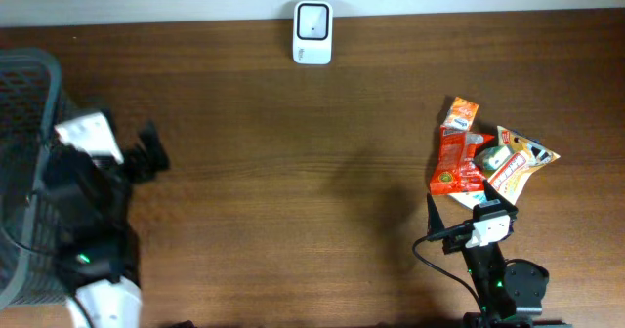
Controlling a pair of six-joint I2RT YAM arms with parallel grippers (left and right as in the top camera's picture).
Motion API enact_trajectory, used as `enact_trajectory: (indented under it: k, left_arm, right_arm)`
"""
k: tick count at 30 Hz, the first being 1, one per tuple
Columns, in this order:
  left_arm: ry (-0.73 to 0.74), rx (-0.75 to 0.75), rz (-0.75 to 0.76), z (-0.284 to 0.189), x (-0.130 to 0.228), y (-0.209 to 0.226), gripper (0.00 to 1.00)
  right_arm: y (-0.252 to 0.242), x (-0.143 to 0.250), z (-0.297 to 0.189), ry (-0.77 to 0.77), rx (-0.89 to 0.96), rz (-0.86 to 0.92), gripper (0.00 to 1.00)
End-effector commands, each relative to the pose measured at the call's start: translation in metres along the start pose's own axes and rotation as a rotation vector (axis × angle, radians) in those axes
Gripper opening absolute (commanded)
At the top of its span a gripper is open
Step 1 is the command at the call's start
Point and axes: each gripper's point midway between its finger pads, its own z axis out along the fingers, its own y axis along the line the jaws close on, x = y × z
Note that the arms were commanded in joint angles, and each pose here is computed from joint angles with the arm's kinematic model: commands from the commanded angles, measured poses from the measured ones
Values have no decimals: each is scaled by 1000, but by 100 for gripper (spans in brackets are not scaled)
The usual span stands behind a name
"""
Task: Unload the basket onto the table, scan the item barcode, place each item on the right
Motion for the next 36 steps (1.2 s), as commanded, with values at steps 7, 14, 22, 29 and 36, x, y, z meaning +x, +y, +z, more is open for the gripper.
enact_trajectory:
  k: [7, 14, 22, 29, 36]
  left_arm:
    - [-195, 163, 1, -22, 93, -27, 99]
    - [-149, 164, -18, -21, 116, -27, 99]
    - [-104, 145, 20, -19, 140, -34, 99]
    - [-33, 178, 184, -21, 167, -48, 99]
    - [82, 140, 183, -27, 195, -38, 99]
  right_arm:
    - [0, 2, 0, 3, 3, -6, 99]
    - [0, 2, 0, 3, 3, -6, 99]
    - [0, 2, 0, 3, 3, -6, 99]
    - [0, 2, 0, 3, 3, -6, 99]
    - [0, 2, 0, 3, 3, -6, 99]
